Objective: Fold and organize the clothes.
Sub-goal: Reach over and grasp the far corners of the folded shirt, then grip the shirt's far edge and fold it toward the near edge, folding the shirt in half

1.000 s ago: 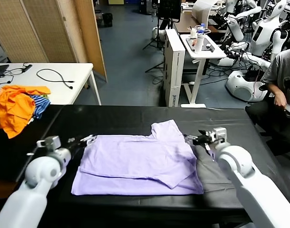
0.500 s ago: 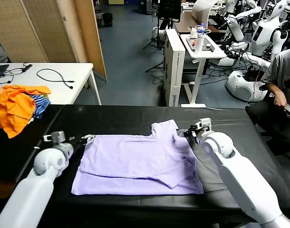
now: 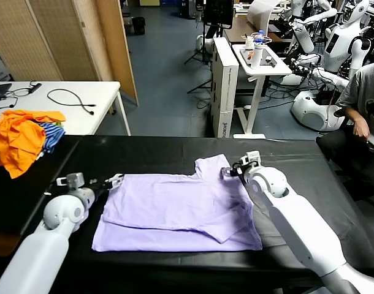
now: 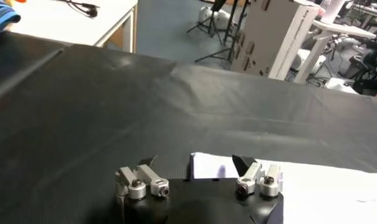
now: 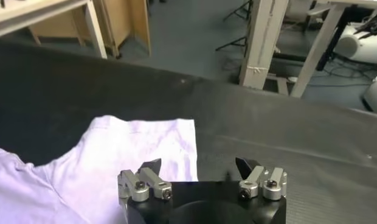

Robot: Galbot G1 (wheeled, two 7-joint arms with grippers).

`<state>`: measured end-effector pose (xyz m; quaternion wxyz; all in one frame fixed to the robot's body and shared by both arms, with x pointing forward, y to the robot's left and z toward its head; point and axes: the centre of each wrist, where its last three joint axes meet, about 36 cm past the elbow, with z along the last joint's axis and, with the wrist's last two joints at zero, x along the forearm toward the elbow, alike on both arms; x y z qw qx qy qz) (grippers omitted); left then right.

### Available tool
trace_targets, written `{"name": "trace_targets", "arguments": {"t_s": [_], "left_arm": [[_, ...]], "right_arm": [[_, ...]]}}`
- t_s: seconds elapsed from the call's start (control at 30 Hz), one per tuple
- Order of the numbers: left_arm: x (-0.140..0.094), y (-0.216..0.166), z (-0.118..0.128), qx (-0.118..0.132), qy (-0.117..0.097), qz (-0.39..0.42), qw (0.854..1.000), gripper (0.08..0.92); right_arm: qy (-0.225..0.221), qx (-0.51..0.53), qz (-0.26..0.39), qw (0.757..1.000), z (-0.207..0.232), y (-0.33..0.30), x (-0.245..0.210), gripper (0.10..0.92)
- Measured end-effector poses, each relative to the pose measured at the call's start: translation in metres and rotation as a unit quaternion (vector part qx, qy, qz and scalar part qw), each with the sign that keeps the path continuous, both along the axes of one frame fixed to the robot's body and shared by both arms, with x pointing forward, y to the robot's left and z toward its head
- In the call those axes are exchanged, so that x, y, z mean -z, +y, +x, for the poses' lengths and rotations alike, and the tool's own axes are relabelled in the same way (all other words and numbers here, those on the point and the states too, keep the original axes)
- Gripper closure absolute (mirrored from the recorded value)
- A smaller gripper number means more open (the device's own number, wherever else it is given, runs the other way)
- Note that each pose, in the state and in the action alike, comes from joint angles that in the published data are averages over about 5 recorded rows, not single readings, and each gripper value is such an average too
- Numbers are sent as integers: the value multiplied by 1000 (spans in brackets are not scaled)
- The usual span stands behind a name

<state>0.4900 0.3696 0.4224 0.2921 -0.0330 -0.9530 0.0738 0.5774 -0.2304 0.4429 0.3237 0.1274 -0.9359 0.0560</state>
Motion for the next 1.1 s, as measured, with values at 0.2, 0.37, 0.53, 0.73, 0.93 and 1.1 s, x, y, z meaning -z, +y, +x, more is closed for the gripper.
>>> {"name": "trace_targets", "arguments": {"t_s": [0.2,0.37,0.53,0.73,0.93,1.1], "left_arm": [[2,2,3,6,1,3,1000,321],[2,3,3,9,1,5,1000,445],[3,2,3,14,1,5,1000,675],[1,0,3,20,-3,4,1000,800],[-3,-1,1,25,-10,4,1000,831],[-9,0,-5,31,-16,4,999,853]], "right_arm": [[3,-2,1,1000,0,-1,2,540],[7,-3,2,1000,0,-2,5,694],[9,-6,2,1000,-1,-2,8,819],[6,-7,0,1000,-5,-4,7,882],[-1,-6,3,1000,-13,-9,5,882],[-24,-8,9,1000,-22,-14,-2,882]]}}
